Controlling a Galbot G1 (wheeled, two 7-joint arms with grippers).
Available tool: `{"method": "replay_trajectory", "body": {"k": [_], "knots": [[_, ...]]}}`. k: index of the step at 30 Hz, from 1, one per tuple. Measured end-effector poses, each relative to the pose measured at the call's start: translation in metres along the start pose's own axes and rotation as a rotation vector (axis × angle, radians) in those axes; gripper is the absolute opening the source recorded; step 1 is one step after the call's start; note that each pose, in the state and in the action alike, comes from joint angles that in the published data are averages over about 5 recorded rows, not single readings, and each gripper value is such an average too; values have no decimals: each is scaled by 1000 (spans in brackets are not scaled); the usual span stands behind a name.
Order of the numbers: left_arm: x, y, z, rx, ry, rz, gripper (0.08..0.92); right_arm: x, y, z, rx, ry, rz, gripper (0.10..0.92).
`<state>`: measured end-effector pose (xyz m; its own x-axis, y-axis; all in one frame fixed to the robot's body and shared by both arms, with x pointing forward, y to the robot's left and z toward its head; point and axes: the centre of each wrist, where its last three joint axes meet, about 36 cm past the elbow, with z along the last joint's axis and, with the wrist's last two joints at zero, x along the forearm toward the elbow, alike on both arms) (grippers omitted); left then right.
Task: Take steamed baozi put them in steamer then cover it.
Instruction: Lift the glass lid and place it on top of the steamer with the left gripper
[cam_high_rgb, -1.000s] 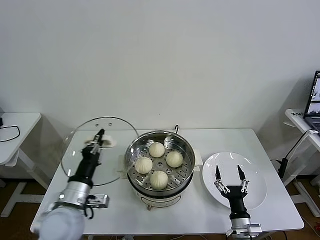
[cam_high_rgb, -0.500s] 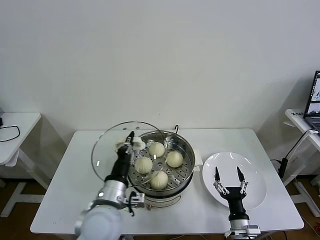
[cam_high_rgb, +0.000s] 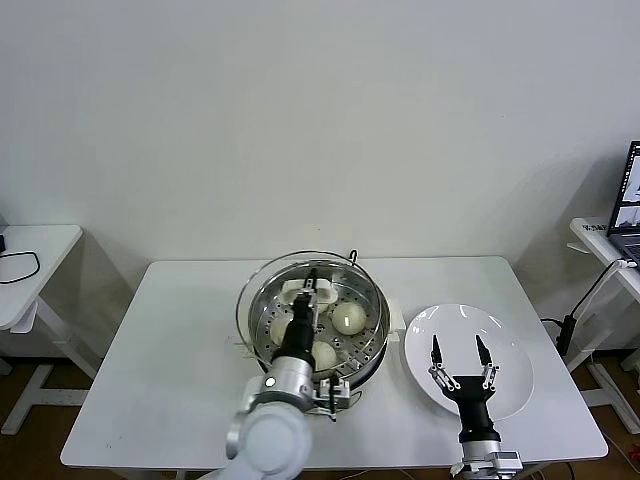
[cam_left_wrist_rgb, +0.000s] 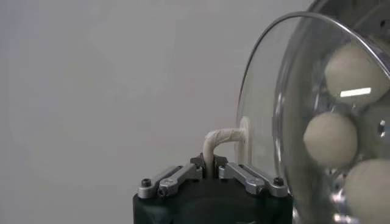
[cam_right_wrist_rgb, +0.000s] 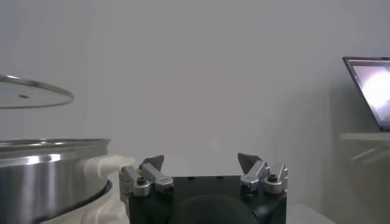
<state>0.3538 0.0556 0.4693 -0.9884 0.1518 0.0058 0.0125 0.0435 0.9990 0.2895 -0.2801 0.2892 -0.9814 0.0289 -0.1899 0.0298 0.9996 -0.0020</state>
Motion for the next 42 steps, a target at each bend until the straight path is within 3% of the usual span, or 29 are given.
{"method": "replay_trajectory", "body": {"k": [14,42], "knots": [[-20,-22,-22,-15,13,12,198,0,0,2,4,5,-6,823],[-13,-36,-27,-17,15,9,198,-1,0,3,13,5,-20,823]]}}
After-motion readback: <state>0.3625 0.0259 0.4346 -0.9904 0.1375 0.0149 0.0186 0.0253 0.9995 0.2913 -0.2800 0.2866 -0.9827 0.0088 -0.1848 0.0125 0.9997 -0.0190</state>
